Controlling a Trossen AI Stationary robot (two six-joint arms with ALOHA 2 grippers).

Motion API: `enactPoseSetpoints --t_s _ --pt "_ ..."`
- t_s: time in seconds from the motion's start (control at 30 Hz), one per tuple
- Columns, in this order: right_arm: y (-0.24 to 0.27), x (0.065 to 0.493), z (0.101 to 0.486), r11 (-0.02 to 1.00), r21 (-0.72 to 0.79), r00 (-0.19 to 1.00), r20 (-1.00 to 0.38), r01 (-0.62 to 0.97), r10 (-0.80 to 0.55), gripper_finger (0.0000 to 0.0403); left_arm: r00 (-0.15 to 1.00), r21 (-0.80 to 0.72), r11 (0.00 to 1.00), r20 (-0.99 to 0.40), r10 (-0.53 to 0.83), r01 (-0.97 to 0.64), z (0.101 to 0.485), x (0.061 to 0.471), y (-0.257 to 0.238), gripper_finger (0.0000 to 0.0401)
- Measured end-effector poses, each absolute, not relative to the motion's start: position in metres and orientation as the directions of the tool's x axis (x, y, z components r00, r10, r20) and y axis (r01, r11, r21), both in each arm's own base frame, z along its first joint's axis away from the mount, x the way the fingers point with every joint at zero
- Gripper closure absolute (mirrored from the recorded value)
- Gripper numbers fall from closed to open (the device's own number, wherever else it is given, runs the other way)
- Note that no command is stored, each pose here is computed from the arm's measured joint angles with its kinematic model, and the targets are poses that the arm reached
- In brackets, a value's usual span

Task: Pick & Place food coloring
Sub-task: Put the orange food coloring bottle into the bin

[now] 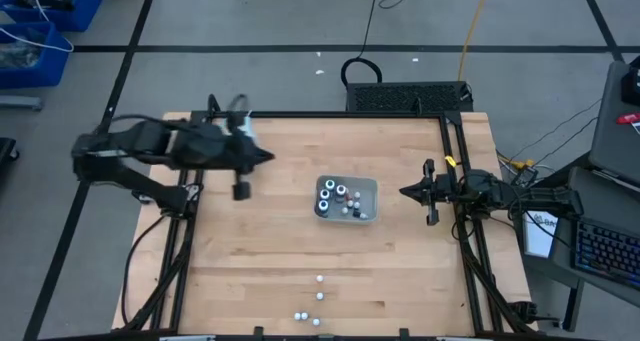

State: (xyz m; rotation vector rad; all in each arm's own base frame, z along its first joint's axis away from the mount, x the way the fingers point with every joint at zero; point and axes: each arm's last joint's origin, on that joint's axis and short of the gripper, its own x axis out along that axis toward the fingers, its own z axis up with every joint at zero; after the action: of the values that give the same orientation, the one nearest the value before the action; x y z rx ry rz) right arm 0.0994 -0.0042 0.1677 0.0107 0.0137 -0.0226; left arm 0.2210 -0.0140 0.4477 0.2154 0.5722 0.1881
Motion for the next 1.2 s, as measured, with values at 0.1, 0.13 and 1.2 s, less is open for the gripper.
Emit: enactPoseSetpoints --t_s 0.1,0.13,1.2 --pt "-0.004 0.099 0.168 1.000 0.014 1.000 -0.014 0.023 -0.023 0.0403 0.852 0.231 0.963 -0.468 0.233 -0.136 0.434 0.193 -0.011 0.0391" --pt "-0.004 0.099 0.168 1.000 0.014 1.000 -0.014 0.023 -0.023 0.0403 0.862 0.226 0.963 -0.449 0.234 -0.144 0.428 0.186 -0.010 0.0391" --pt "-0.004 0.099 0.168 1.000 0.018 1.000 -0.013 0.023 -0.023 0.0403 0.991 0.198 0.972 -0.051 -0.120 0.128 0.224 0.135 0.005 0.0399"
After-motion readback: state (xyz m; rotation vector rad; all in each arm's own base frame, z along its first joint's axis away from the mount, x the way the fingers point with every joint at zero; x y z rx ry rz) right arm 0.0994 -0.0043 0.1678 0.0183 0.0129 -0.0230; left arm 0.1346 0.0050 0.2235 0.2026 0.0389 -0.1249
